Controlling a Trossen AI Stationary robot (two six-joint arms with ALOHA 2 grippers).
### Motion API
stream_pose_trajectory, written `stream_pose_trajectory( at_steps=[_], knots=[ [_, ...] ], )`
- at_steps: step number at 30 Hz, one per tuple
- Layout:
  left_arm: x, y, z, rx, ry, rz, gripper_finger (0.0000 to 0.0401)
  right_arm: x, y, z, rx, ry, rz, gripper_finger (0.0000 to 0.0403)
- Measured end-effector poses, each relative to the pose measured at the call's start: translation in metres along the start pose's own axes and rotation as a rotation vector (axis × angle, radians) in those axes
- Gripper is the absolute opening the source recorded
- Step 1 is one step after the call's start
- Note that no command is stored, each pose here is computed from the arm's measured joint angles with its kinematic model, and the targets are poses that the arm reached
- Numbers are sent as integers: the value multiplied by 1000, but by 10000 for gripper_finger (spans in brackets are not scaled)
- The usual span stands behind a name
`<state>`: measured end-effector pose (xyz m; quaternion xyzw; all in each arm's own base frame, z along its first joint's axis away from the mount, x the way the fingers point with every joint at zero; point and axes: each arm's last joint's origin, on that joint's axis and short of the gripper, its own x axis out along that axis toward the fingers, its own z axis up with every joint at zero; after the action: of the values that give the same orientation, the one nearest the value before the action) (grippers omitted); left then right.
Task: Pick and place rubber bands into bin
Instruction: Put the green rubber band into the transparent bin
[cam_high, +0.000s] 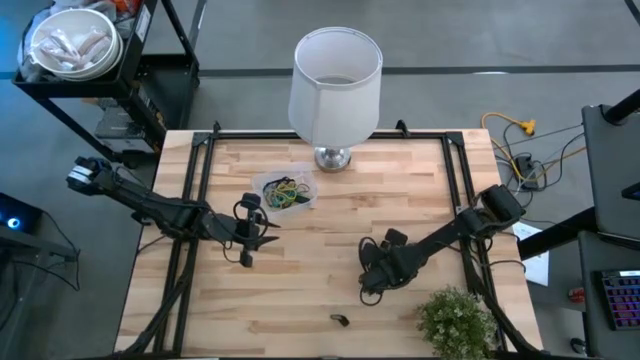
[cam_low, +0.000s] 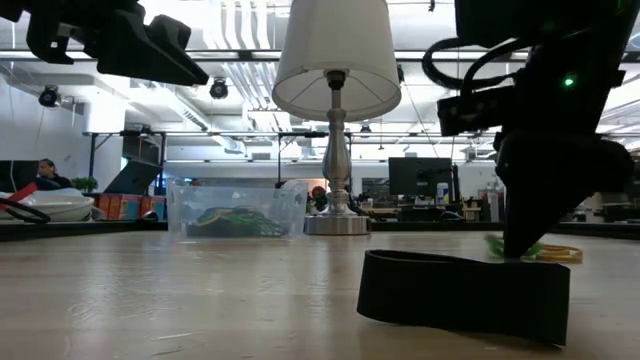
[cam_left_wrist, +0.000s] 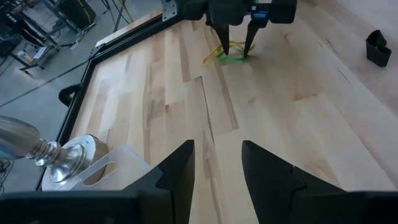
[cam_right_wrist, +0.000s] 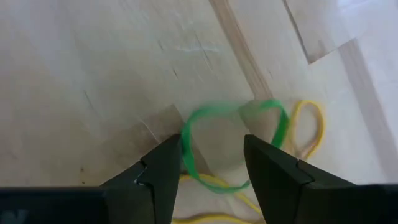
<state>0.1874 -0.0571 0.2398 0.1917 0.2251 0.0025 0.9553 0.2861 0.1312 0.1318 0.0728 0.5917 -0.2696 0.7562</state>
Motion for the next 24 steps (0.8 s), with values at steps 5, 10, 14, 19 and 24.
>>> stream_pose_trajectory(
  at_steps=[5, 10, 14, 19, 24],
  knots=[
    [0, 0, 0, 0, 0, 0, 118, 8, -4, 0, 14, 29, 44, 171],
    [0, 0, -1, 1, 2, 0, 118, 8, -4, 0, 16, 34, 65, 169],
    [0, 0, -1, 1, 3, 0, 118, 7, -3, 1, 19, 34, 73, 158],
    [0, 0, -1, -18, 3, 0, 118, 8, -3, 1, 20, 34, 77, 140],
    [0, 0, -1, -21, 4, 0, 118, 7, -3, 1, 15, 30, 85, 134]
  ],
)
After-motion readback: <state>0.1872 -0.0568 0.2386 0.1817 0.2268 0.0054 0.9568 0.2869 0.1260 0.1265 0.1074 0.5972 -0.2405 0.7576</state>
